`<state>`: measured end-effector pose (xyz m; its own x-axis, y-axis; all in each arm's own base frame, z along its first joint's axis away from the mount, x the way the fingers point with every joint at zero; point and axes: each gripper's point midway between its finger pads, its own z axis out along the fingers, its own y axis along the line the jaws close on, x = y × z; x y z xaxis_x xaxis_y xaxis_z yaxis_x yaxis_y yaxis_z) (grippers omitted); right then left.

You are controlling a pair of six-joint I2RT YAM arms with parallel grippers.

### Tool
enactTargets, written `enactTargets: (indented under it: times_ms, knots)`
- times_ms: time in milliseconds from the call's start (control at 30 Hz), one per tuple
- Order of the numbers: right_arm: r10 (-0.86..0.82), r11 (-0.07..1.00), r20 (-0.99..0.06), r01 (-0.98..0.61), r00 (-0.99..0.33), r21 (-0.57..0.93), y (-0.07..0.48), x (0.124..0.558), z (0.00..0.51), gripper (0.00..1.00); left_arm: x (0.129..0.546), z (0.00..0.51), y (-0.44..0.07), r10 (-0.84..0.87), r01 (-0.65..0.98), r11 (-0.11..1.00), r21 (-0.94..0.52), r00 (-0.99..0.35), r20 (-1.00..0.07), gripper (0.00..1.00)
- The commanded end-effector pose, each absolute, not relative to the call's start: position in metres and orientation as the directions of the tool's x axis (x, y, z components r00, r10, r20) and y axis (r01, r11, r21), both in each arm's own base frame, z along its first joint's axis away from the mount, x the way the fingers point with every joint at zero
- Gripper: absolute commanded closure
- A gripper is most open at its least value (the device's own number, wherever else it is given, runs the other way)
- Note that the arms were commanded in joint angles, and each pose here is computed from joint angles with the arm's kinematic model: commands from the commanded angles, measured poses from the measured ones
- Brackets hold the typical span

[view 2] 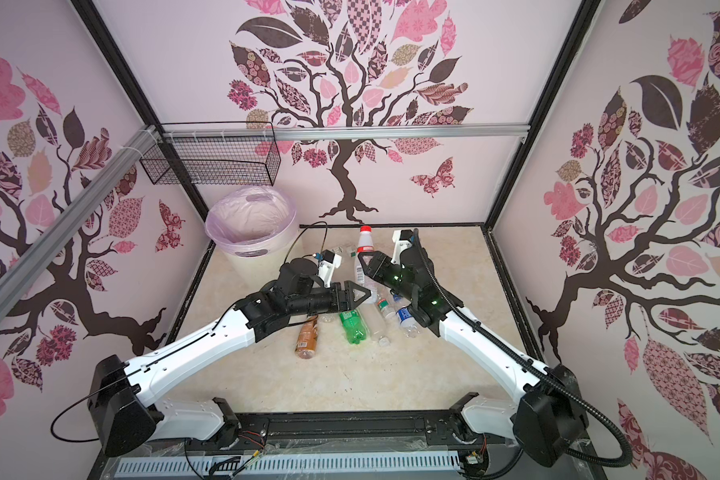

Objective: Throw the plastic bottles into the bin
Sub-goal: 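Carry the red-cap bottle with the right gripper toward the open left gripper, then close the left gripper on the red-cap bottle while the right gripper opens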

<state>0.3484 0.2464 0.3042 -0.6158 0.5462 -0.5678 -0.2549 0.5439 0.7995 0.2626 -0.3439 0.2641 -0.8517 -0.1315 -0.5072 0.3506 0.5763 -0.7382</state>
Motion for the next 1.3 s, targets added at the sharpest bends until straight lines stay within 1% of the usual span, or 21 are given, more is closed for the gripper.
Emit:
enactTargets:
  times_ms: [0,233,533,700,833,933,1000,1033,1067,1200,1267]
  knots:
    - [0.546,0.483,-0.595,-0.359,-0.59,0.799,0.26,0.347,0.34,0.48,0.267,0.281,-0.352,-0.132,0.382,0.546,-0.746,-0.839,-0.527,0.24]
    - [0.537,0.465,-0.605,-0.392,-0.588,0.794,0.263,0.346,0.347,0.48,0.274,0.28,-0.351,-0.147,0.375,0.556,-0.742,-0.834,-0.532,0.33]
    - [0.527,0.445,-0.607,-0.415,-0.595,0.794,0.267,0.343,0.348,0.47,0.283,0.284,-0.355,-0.179,0.371,0.541,-0.755,-0.826,-0.534,0.36]
    - [0.527,0.454,-0.611,-0.412,-0.591,0.79,0.266,0.343,0.348,0.46,0.285,0.282,-0.354,-0.182,0.366,0.545,-0.754,-0.827,-0.533,0.51]
    - [0.523,0.467,-0.614,-0.404,-0.591,0.786,0.265,0.345,0.343,0.45,0.286,0.28,-0.35,-0.184,0.361,0.555,-0.749,-0.825,-0.534,0.56]
    - [0.517,0.475,-0.623,-0.408,-0.588,0.779,0.265,0.345,0.343,0.38,0.286,0.277,-0.345,-0.177,0.358,0.573,-0.738,-0.824,-0.538,0.57]
    - [0.513,0.486,-0.631,-0.409,-0.581,0.772,0.263,0.344,0.343,0.29,0.288,0.273,-0.34,-0.171,0.348,0.591,-0.728,-0.827,-0.535,0.58]
    - [0.512,0.494,-0.637,-0.409,-0.576,0.767,0.262,0.344,0.343,0.26,0.289,0.27,-0.338,-0.169,0.34,0.599,-0.725,-0.831,-0.53,0.57]
    - [0.512,0.504,-0.644,-0.408,-0.569,0.761,0.26,0.343,0.344,0.24,0.289,0.267,-0.335,-0.164,0.336,0.608,-0.72,-0.834,-0.527,0.57]
    - [0.504,0.532,-0.667,-0.412,-0.548,0.74,0.253,0.34,0.348,0.2,0.291,0.259,-0.323,-0.148,0.319,0.646,-0.694,-0.839,-0.524,0.57]
    - [0.497,0.541,-0.678,-0.418,-0.541,0.73,0.251,0.337,0.351,0.12,0.292,0.258,-0.318,-0.141,0.316,0.66,-0.681,-0.838,-0.526,0.57]
